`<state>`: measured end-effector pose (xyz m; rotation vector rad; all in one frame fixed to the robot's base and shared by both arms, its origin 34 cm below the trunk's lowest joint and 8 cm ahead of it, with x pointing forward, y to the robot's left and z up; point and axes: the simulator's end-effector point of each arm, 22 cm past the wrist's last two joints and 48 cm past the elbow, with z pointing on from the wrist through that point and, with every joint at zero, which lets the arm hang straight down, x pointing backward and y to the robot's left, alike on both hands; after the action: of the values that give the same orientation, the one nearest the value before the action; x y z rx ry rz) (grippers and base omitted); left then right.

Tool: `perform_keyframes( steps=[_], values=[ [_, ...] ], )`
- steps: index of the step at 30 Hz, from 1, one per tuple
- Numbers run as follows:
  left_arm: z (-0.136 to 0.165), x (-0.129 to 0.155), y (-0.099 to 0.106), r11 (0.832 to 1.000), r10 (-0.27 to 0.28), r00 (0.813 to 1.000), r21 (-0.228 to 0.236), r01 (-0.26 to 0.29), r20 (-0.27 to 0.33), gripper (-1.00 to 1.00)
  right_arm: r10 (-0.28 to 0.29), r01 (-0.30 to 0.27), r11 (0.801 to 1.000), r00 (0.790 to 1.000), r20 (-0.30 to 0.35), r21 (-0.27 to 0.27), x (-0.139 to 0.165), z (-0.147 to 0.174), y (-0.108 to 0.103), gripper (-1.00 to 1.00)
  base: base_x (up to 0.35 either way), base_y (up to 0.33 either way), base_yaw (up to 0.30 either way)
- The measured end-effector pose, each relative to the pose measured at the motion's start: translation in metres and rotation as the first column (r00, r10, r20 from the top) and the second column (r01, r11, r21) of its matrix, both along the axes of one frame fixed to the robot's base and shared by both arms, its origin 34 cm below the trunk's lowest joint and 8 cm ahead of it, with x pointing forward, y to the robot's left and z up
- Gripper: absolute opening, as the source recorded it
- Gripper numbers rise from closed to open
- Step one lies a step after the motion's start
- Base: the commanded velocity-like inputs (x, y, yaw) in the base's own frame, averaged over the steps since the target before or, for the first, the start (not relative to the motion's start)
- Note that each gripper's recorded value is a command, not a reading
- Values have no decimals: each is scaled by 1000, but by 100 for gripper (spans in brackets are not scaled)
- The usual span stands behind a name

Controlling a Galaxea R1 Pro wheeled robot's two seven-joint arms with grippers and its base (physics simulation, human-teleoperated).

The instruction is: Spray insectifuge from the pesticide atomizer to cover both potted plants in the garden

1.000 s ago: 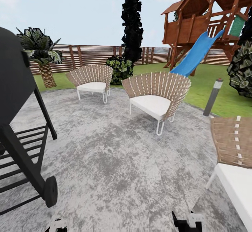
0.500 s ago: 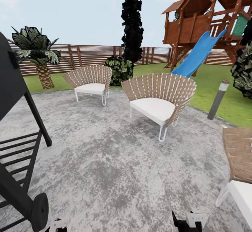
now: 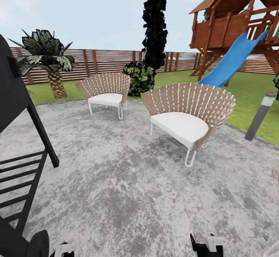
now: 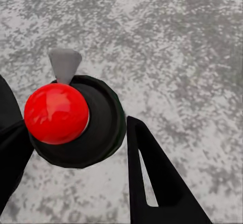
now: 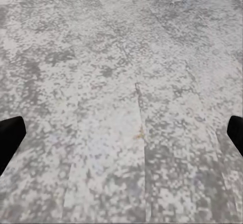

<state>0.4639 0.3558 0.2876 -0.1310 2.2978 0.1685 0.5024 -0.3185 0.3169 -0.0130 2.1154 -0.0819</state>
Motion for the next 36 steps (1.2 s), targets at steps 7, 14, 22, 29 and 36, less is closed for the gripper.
perform_keyframes(
  steps=[7,14,22,29,36],
  values=[
    [0,0,0,1000,-1,1000,0,1,0,-100,1,-1,1000,1000,-1,0,0,0,0,100,339,-73,275],
    [0,0,0,1000,-1,1000,1,1,0,-100,2,-2,1000,1000,-1,0,-1,0,0,100,339,-98,232],
    [0,0,0,1000,-1,1000,0,1,-1,-100,3,-3,1000,1000,-1,1,-1,0,1,100,339,-99,29],
    [0,0,0,1000,0,1000,0,0,0,-100,4,-4,1000,1000,-2,1,-1,-1,1,100,339,-51,1],
    [0,0,0,1000,-1,1000,0,1,0,-100,4,-4,1000,1000,-3,1,-1,-1,1,100,339,-4,0]
  ],
)
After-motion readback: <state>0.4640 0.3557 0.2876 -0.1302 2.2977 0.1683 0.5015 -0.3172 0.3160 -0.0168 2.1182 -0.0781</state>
